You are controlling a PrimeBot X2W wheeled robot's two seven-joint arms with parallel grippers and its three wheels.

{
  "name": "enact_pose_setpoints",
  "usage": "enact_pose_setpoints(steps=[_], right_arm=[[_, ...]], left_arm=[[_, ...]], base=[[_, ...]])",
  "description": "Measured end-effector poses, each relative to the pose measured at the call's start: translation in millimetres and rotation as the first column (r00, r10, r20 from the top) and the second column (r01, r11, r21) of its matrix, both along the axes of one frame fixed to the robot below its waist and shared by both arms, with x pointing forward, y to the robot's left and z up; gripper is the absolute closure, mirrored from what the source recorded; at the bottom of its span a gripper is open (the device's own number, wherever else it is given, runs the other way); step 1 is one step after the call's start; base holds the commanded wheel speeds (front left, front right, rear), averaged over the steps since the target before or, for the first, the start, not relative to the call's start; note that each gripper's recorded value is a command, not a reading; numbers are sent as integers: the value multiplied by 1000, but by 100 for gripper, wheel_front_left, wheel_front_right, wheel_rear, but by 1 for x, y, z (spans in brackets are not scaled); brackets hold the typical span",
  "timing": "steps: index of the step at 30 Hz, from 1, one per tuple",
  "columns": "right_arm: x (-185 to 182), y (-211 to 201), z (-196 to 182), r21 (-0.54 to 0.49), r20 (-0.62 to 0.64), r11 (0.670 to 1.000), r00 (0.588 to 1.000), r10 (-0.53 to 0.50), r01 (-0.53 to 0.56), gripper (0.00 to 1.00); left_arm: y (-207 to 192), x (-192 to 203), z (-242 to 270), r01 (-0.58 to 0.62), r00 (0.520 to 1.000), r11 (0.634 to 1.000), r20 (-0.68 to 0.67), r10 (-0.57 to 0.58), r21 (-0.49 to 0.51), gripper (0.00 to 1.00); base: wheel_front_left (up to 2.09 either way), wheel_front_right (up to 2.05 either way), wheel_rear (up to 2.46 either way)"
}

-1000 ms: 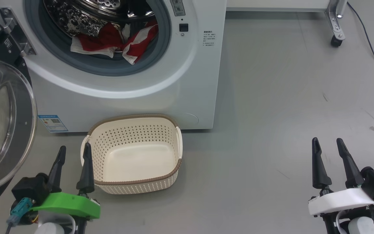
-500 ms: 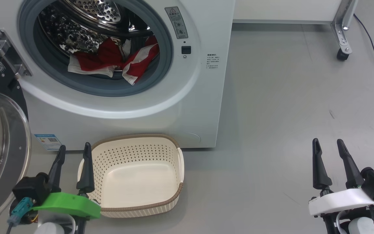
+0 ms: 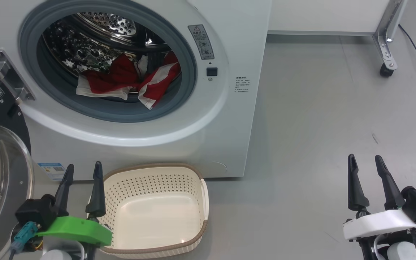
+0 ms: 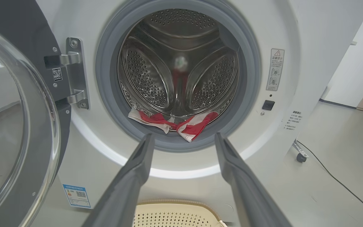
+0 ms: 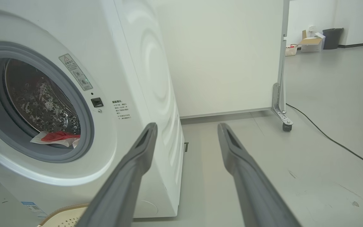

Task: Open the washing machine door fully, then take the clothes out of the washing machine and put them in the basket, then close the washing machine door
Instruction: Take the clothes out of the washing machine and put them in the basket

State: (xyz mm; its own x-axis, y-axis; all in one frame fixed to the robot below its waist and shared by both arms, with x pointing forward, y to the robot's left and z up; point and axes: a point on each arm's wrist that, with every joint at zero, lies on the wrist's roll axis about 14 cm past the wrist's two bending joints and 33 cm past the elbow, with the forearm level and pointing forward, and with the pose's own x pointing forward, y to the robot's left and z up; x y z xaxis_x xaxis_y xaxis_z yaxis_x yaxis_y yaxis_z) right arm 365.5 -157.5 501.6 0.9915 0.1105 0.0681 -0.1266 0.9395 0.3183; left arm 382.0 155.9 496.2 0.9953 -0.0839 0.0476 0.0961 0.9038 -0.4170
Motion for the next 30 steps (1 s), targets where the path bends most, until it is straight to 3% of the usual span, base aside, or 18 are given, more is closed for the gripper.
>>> enact_pose_setpoints(steps=[30], right_arm=[[-1, 0, 0, 8, 0, 1000, 1000, 0, 0, 0]], left_arm=[[-10, -1, -2, 34, 999, 999, -4, -34, 22, 0]], base=[[3, -11, 8]])
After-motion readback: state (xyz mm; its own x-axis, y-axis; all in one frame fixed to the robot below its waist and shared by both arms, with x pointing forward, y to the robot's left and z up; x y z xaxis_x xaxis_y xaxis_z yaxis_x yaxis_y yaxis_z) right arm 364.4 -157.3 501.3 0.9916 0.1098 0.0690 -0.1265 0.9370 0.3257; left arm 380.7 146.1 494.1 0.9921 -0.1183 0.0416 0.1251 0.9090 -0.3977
